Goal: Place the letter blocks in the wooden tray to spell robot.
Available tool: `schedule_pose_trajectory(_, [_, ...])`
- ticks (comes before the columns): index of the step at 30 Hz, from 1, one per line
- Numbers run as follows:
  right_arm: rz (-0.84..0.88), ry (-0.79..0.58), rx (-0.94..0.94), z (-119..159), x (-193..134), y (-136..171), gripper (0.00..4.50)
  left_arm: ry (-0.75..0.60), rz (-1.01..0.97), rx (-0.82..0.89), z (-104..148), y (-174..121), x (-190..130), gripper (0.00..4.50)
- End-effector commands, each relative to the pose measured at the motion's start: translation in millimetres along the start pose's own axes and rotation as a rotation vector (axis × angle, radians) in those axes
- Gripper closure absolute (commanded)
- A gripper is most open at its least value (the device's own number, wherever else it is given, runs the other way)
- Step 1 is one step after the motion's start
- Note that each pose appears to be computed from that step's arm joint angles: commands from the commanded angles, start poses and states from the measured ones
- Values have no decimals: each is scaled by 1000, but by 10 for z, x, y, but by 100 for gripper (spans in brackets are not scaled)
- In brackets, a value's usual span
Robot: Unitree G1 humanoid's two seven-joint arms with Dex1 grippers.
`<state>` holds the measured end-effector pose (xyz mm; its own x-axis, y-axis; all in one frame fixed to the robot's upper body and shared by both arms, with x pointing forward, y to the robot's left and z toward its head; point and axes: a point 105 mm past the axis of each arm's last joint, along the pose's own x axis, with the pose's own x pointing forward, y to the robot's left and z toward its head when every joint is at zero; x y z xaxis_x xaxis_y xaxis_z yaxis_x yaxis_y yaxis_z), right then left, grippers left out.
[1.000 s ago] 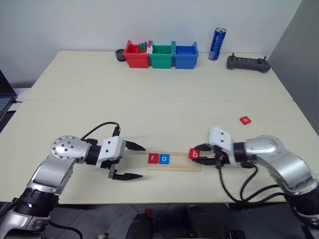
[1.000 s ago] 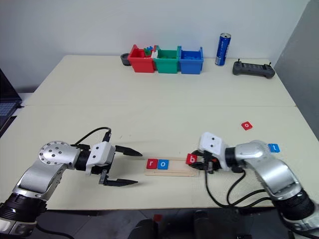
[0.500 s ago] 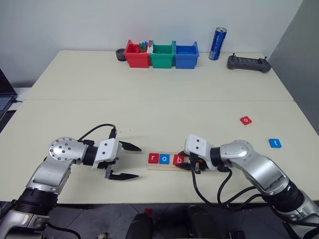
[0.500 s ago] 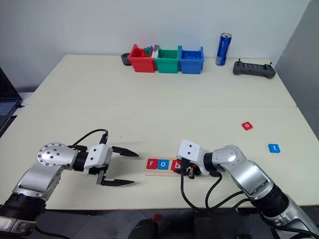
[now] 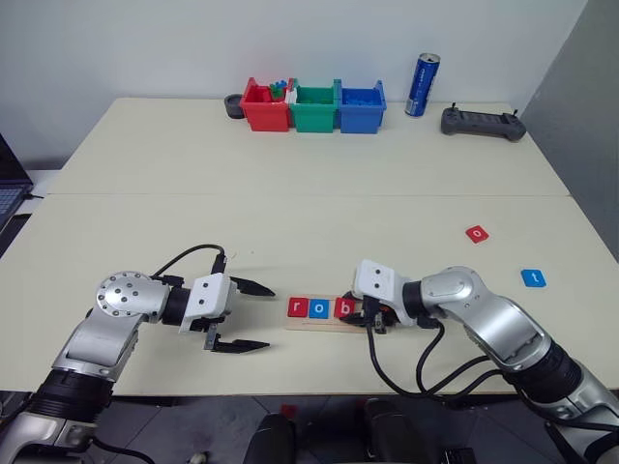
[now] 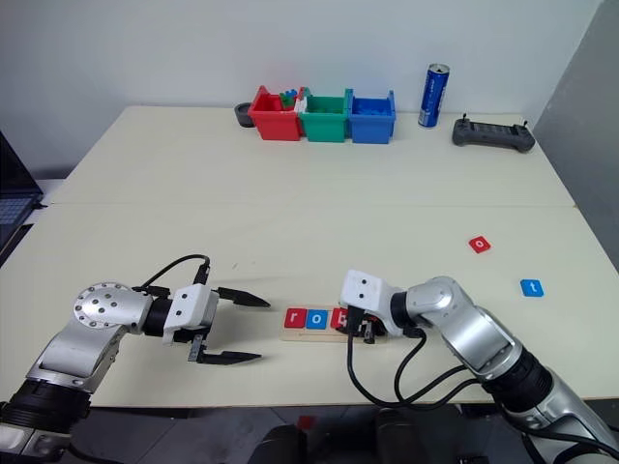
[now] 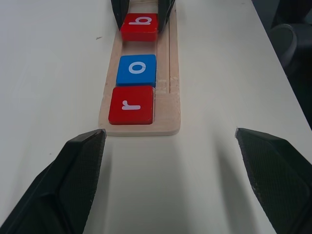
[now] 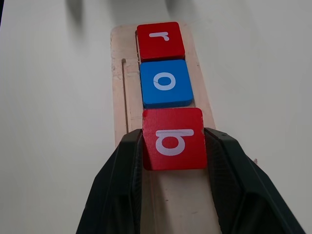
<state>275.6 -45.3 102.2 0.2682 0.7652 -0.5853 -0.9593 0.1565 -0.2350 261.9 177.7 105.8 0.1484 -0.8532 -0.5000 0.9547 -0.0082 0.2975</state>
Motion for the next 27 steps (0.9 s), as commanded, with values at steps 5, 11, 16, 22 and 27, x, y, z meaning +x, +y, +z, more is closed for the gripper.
schedule_pose_trajectory(5, [-33,-55,-48,174,-29,-77,60,-8,17,34,122,54,-13,0])
schedule_pose_trajectory(11, [-64,-106,-30,309,-183,-88,4,-8,14,27,124,56,-14,0])
schedule_pose_trajectory(16, [-53,-55,-48,208,-285,-30,138,-1,17,23,85,64,-30,0])
schedule_pose_trajectory(22, [-49,11,-87,108,-322,-45,351,0,13,21,69,58,-28,0])
schedule_pose_trajectory(27, [-155,-14,11,93,-548,-220,448,-3,15,23,99,48,-10,0])
